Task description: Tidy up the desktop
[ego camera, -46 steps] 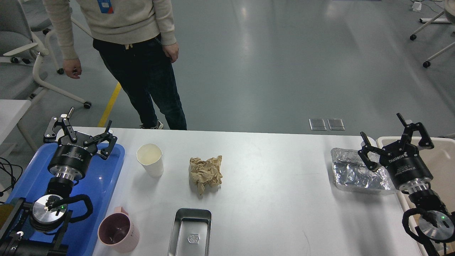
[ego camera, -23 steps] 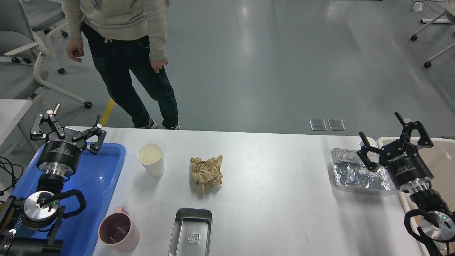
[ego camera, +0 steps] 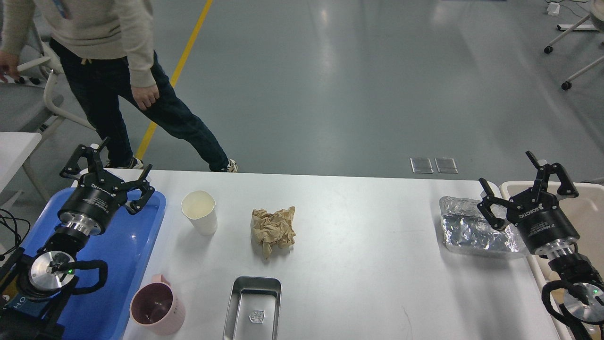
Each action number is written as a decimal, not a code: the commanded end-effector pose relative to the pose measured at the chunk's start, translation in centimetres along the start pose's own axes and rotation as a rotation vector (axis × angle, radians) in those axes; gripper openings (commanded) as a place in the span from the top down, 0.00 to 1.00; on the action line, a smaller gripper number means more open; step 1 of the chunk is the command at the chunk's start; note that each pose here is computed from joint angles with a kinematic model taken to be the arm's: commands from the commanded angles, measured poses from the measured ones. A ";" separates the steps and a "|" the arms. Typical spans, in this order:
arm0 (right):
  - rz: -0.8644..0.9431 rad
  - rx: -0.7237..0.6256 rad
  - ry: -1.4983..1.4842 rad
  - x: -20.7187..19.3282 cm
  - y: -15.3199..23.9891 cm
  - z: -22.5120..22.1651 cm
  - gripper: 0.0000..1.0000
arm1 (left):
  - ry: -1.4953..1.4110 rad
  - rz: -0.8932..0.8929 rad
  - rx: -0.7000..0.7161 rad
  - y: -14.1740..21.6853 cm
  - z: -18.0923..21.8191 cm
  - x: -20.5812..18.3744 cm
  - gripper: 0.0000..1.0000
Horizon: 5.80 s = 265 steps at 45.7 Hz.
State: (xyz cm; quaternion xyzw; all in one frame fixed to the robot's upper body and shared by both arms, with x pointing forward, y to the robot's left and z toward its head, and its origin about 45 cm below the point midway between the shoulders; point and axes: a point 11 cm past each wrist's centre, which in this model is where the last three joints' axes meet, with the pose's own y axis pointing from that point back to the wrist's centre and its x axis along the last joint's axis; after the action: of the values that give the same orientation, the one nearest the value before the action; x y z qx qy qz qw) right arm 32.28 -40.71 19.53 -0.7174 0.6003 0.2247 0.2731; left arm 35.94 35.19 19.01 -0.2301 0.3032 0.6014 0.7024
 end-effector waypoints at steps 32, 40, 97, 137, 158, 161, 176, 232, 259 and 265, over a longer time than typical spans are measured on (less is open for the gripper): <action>0.003 -0.022 0.029 0.3 0.2 -0.4 0.00 | -0.972 -0.028 0.541 7.2 8.2 -2.1 0.04; -0.002 -0.041 0.069 0.2 0.1 -0.2 0.00 | -1.084 -0.039 0.557 8.2 9.8 -2.8 0.04; -0.013 -0.068 0.108 0.3 0.3 -0.6 0.00 | -1.411 -0.266 0.963 13.9 3.9 0.8 0.04; 0.001 -0.073 0.100 0.7 1.0 -0.2 0.00 | -1.467 -0.463 1.123 16.8 -5.5 3.8 0.06; -0.008 -0.073 0.096 0.9 1.6 -0.2 0.00 | -1.519 -0.558 1.123 17.1 -8.8 3.6 0.20; -0.006 -0.073 0.098 0.9 1.6 -0.2 0.00 | -1.516 -0.556 1.127 17.1 -8.9 3.7 0.25; -0.003 -0.073 0.099 1.0 1.6 -0.2 0.00 | -1.507 -0.525 1.143 17.3 -8.5 4.4 0.39; 0.005 -0.071 0.108 1.2 1.6 -0.6 0.00 | -1.630 -0.456 1.091 15.5 3.0 1.3 1.00; -0.001 -0.069 0.112 1.1 1.4 -0.7 0.00 | -1.688 -0.317 1.049 14.9 12.2 -0.7 1.00; 0.000 -0.070 0.111 1.1 1.5 -0.7 0.00 | -1.656 -0.256 1.103 15.9 12.7 1.5 0.98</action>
State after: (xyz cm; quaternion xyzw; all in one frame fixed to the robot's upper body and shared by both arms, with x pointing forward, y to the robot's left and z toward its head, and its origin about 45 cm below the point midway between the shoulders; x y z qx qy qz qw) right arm 31.04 -42.19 19.14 -0.7378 0.6063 0.2055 0.2141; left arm 22.86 46.09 28.55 0.5759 -0.0941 0.2597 0.7694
